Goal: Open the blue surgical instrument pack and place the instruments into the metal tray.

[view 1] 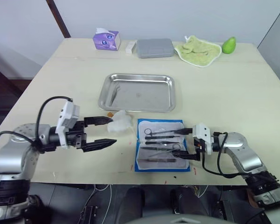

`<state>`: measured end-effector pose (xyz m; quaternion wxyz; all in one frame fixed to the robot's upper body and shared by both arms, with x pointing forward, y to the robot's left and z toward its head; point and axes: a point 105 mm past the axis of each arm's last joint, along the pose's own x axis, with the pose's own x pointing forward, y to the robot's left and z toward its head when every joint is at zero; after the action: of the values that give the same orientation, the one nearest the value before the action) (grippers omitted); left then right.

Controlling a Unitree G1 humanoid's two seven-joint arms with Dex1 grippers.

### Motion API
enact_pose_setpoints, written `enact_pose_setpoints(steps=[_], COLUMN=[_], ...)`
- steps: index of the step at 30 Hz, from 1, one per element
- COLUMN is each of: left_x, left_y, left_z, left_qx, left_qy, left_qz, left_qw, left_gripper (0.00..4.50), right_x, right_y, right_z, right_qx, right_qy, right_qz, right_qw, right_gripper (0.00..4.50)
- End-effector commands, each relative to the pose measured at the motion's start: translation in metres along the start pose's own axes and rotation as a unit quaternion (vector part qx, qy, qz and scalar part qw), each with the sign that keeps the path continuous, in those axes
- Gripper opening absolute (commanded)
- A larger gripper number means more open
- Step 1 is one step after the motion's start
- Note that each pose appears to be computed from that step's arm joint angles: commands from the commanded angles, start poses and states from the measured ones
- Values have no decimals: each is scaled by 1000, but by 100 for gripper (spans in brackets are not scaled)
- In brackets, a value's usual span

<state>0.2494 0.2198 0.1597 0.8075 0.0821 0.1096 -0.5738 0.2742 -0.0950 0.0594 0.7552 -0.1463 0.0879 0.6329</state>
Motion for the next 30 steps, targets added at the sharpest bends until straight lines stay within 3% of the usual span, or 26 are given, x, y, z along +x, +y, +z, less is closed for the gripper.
enact_pose_setpoints(steps=[1, 11, 14, 18, 30], left_x=[3, 45, 58, 76, 126], left_y=[-4, 11, 16, 22, 22], left_z=[5, 9, 10, 6, 2], left_qx=[28, 63, 70, 97, 111], left_qy=[10, 47, 58, 84, 137], left_qz=[-6, 9, -10, -15, -37], left_qw=[1000, 997, 996, 992, 984], left_gripper=[447, 447, 364, 179, 179], right_x=[-4, -4, -3, -1, 2], right_y=[9, 7, 8, 7, 6], right_z=[-29, -28, -28, -27, -28], right_qx=[44, 46, 47, 46, 45], right_qy=[46, 47, 46, 46, 47], right_qz=[7, -1, -2, -3, -9], right_qw=[998, 998, 998, 998, 998], right_gripper=[450, 450, 450, 450, 450])
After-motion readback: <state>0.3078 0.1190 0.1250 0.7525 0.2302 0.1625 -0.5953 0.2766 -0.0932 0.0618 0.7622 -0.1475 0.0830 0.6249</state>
